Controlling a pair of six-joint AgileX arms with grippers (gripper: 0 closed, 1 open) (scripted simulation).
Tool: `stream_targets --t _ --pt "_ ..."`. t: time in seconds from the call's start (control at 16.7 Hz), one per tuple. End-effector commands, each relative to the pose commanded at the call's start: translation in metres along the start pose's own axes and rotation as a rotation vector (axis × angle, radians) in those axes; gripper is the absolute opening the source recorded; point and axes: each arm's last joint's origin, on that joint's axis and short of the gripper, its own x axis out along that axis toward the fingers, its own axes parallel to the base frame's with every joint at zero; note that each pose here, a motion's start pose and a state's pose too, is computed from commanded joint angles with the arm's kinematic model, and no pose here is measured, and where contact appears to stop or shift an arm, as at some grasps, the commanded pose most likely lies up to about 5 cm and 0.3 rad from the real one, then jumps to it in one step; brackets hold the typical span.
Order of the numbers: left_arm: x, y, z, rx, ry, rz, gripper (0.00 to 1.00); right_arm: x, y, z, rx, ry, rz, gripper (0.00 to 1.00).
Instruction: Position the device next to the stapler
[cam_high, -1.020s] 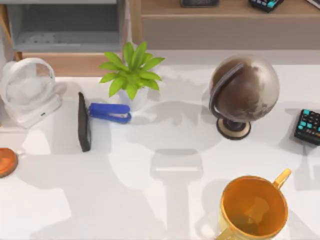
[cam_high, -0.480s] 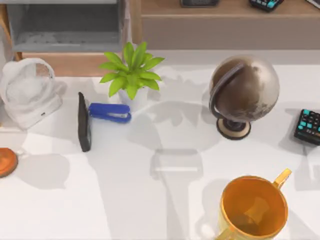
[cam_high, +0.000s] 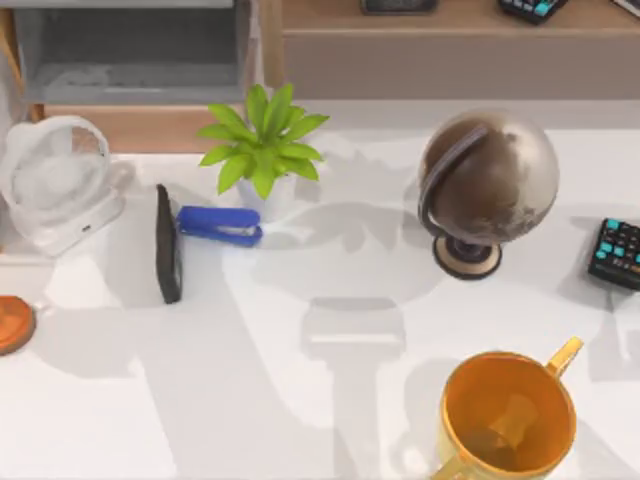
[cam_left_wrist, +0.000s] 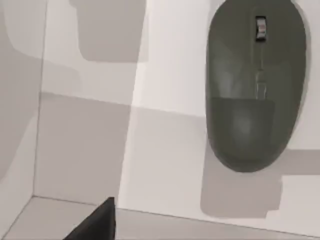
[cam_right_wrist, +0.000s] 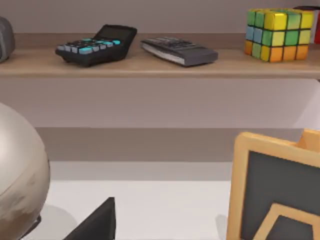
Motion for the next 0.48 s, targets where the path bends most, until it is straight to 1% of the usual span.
stream_targets --t 0.12,0.24,0.36,0.48 --pt "0.036 -0.001 0.008 -0.008 0.008 0.001 1.0 0.0 0.0 0.0 0.0 0.0 0.0 1.0" --pt "0.063 -0.004 0.015 -0.012 0.009 0.005 1.0 0.0 0.0 0.0 0.0 0.0 0.0 1.0" --pt "0.073 -0.008 0.018 -0.01 0.007 0.007 1.0 0.0 0.0 0.0 0.0 0.0 0.0 1.0" --pt "0.073 -0.008 0.018 -0.01 0.007 0.007 1.0 0.0 0.0 0.0 0.0 0.0 0.0 1.0"
